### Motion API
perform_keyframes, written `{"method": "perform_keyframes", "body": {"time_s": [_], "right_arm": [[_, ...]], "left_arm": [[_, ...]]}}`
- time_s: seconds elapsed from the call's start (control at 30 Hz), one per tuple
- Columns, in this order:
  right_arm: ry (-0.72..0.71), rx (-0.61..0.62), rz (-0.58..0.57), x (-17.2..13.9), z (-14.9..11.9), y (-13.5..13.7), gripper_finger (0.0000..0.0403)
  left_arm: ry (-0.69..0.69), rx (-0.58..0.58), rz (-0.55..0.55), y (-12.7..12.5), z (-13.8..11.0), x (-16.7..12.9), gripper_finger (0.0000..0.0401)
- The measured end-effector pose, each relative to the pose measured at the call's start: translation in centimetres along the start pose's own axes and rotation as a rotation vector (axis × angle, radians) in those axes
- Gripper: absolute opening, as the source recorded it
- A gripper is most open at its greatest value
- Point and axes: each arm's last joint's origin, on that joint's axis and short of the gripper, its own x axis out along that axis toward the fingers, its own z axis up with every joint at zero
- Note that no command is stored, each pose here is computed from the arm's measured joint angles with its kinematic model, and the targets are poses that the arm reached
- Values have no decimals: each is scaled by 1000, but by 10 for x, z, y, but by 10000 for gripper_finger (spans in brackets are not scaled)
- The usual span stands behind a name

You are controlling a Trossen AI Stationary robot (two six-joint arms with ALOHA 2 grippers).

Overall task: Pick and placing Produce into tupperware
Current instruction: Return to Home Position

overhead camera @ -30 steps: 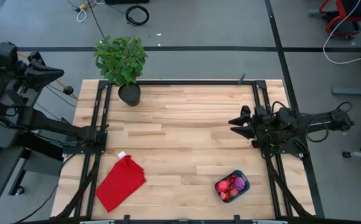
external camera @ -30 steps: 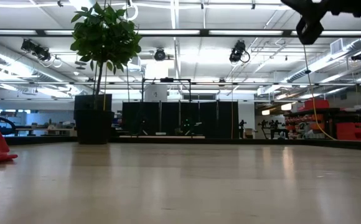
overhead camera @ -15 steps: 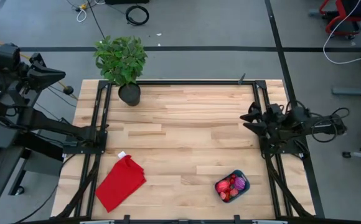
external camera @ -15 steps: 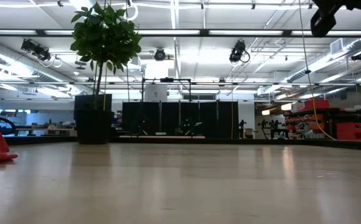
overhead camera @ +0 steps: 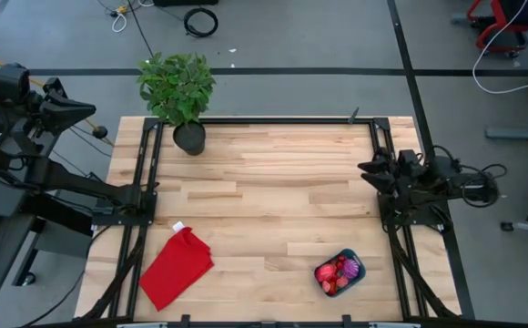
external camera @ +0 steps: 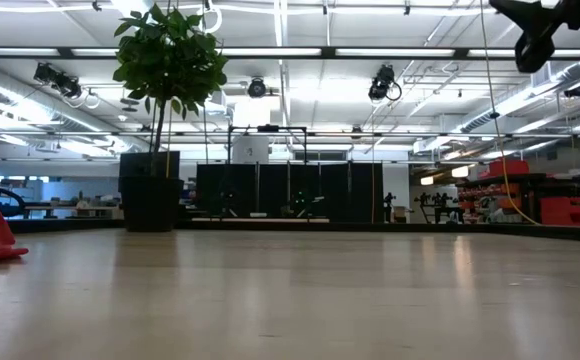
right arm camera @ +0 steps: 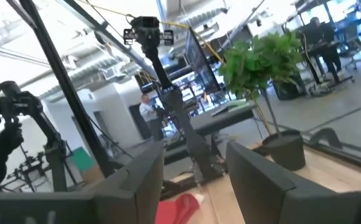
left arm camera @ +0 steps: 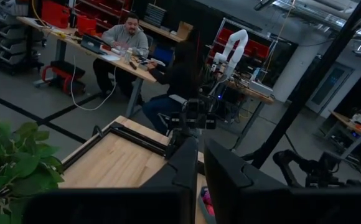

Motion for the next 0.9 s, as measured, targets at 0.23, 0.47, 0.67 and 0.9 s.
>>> {"method": "perform_keyframes", "body": {"time_s": [0.23, 0.47, 0.67, 0.9], "right_arm": [[-27, -38, 16, -5, 3, 0, 183], [16, 3, 4, -5, -1, -1, 183], [-33, 45, 61, 0, -17, -6, 183], [-51, 101, 103, 4, -50, -18, 183]], "left_arm": [[0, 1, 0, 0, 0, 0, 43], [0, 7, 0, 0, 0, 0, 35], [0, 34, 0, 0, 0, 0, 30], [2, 31, 1, 0, 0, 1, 41]]}}
